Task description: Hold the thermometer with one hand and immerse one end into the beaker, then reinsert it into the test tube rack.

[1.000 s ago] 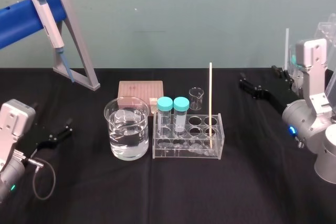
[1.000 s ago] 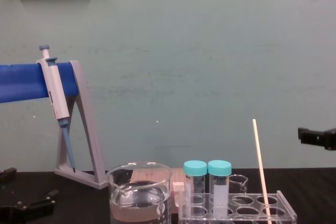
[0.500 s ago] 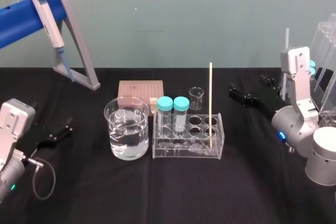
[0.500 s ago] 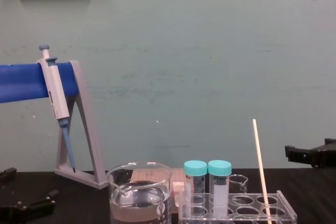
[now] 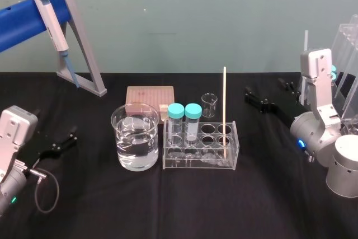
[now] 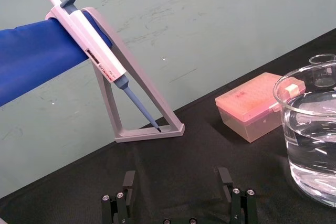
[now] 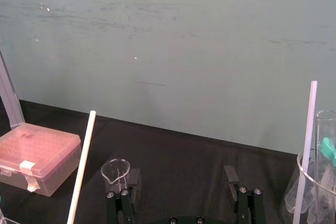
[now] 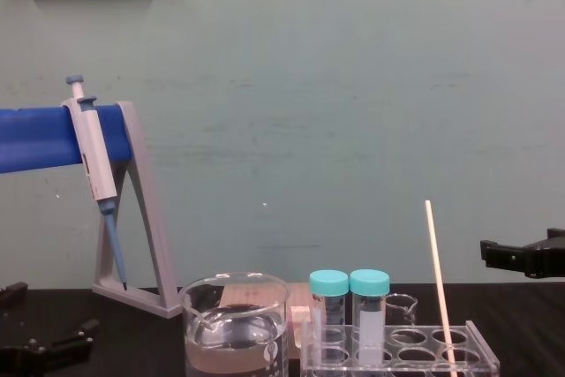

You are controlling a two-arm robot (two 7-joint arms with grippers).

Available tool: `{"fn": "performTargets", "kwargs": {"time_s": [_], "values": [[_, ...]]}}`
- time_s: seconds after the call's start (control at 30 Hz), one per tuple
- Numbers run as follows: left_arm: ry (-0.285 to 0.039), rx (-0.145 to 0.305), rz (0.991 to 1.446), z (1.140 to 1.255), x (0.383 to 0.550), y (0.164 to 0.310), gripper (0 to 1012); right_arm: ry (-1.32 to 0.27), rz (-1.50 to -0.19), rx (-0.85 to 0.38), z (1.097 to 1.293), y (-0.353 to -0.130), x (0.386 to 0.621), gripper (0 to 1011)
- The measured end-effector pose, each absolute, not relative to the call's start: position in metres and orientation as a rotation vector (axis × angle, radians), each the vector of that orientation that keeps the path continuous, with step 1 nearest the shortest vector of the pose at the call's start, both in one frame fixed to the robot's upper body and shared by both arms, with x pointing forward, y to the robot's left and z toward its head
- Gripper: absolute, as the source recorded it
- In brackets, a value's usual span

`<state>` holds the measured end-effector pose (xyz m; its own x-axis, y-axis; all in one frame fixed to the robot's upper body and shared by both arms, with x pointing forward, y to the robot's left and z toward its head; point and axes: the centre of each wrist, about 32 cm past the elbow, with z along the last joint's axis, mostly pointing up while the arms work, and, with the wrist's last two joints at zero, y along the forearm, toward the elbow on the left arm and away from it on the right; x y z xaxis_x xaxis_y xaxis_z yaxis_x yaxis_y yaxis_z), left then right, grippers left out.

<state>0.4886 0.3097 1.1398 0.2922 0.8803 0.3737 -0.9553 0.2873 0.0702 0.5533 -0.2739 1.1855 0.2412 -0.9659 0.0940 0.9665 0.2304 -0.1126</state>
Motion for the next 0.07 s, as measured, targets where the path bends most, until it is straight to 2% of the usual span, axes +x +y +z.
{"fn": "performTargets", "kwargs": {"time_s": [0.07], "values": [[-0.285,0.304,1.248,1.1398,0.4886,0.3097,1004,-0.005,-1.329,-0.158,1.1856,-0.2739,0.5533,1000]]}}
